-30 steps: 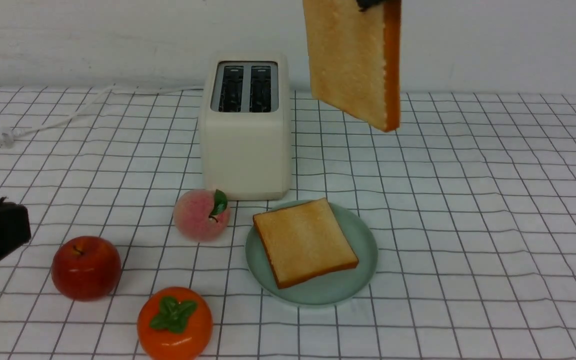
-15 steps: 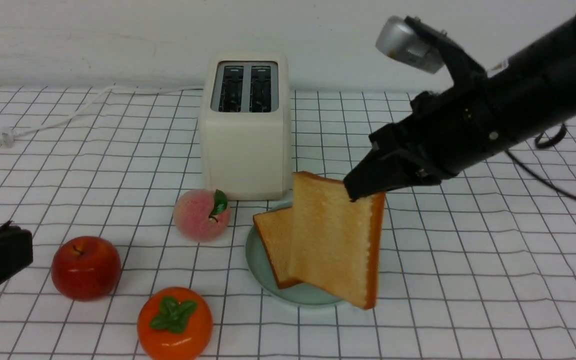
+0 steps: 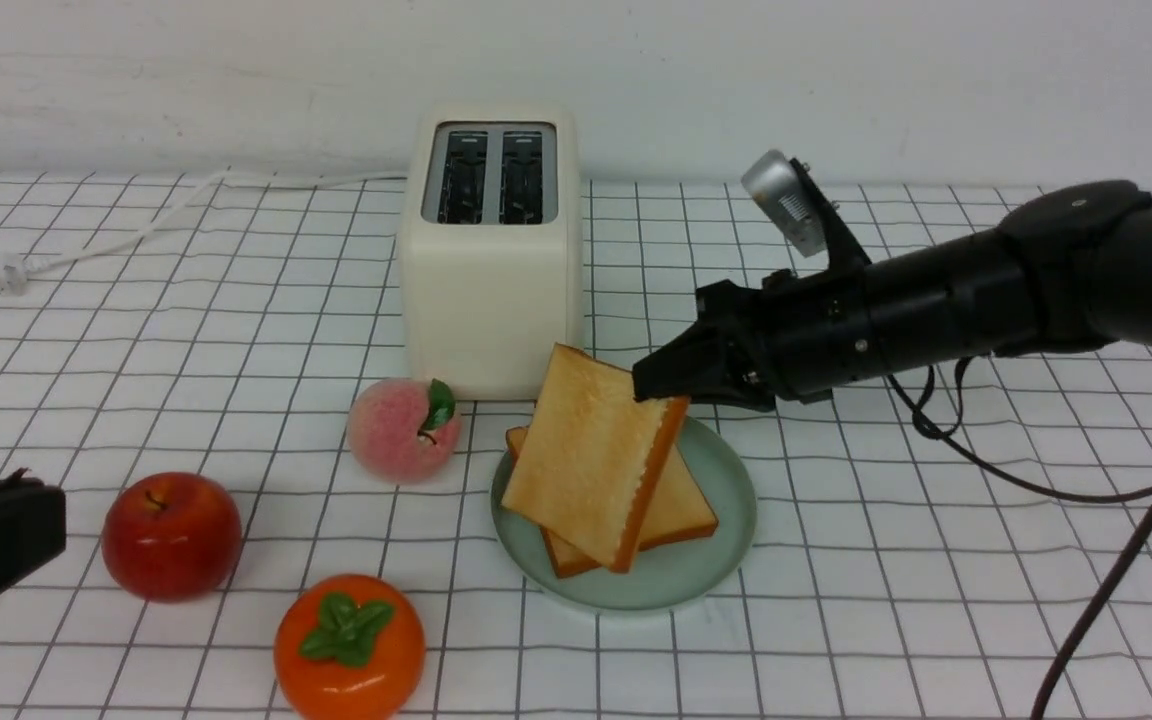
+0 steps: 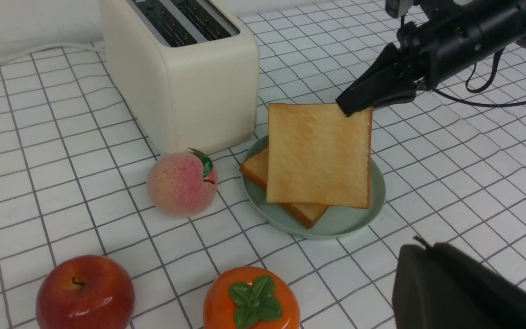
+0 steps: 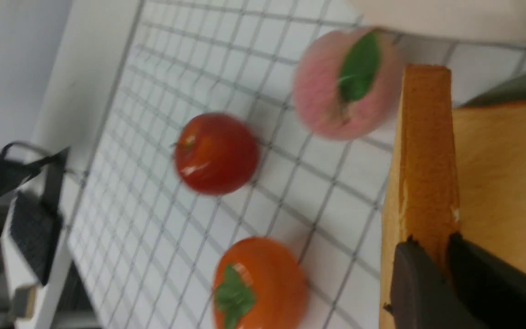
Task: Take toasted bread from bread machine on white checkered table place on plate.
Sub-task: 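Place the held slice of bread on top of the slice on the plate with the right gripper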
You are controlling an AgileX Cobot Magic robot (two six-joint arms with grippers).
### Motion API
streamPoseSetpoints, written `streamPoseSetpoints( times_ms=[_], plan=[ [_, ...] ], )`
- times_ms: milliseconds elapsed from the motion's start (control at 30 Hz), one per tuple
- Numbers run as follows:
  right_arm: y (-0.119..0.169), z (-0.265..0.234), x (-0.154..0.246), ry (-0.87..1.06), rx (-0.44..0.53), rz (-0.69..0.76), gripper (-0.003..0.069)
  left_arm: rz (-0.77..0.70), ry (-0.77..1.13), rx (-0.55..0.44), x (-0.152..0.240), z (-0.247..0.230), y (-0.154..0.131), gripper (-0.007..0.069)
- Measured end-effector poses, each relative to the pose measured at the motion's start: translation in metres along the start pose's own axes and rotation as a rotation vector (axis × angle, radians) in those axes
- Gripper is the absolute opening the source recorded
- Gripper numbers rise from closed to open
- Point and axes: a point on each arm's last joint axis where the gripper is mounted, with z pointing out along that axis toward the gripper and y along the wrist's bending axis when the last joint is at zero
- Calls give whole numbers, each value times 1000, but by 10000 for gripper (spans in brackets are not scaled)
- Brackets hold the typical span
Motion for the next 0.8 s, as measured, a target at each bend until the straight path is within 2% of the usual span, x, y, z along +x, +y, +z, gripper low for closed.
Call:
streamPoseSetpoints(
  times_ms=[133,233,400,467,500,533,667,767,800],
  plan=[
    [-6,3,-2,-22,27,6,82,0,1,0,0,0,0,-13],
    [-8,3,-2,-24,46,-8,135,0,1,0,0,0,0,-13],
    [-15,0,4,53,101,-94,340,-1,1,1,0,0,0,-13],
    [-17,-1,4,69,117,-111,375,-1,1,1,0,0,0,-13],
    [-23,-7,4,90,151,-126,424,-1,1,1,0,0,0,-13],
    [-25,-9,4,95,166,-125,440,-1,1,1,0,0,0,-13],
    [-29,-30,-4,100,237,-138,467,-1,1,1,0,0,0,-13],
    [-19,-47,-12,90,263,-159,465,-1,1,1,0,0,0,-13],
    [-8,-60,-17,82,274,-178,456,-1,-2,1,0,0,0,-13]
  ],
)
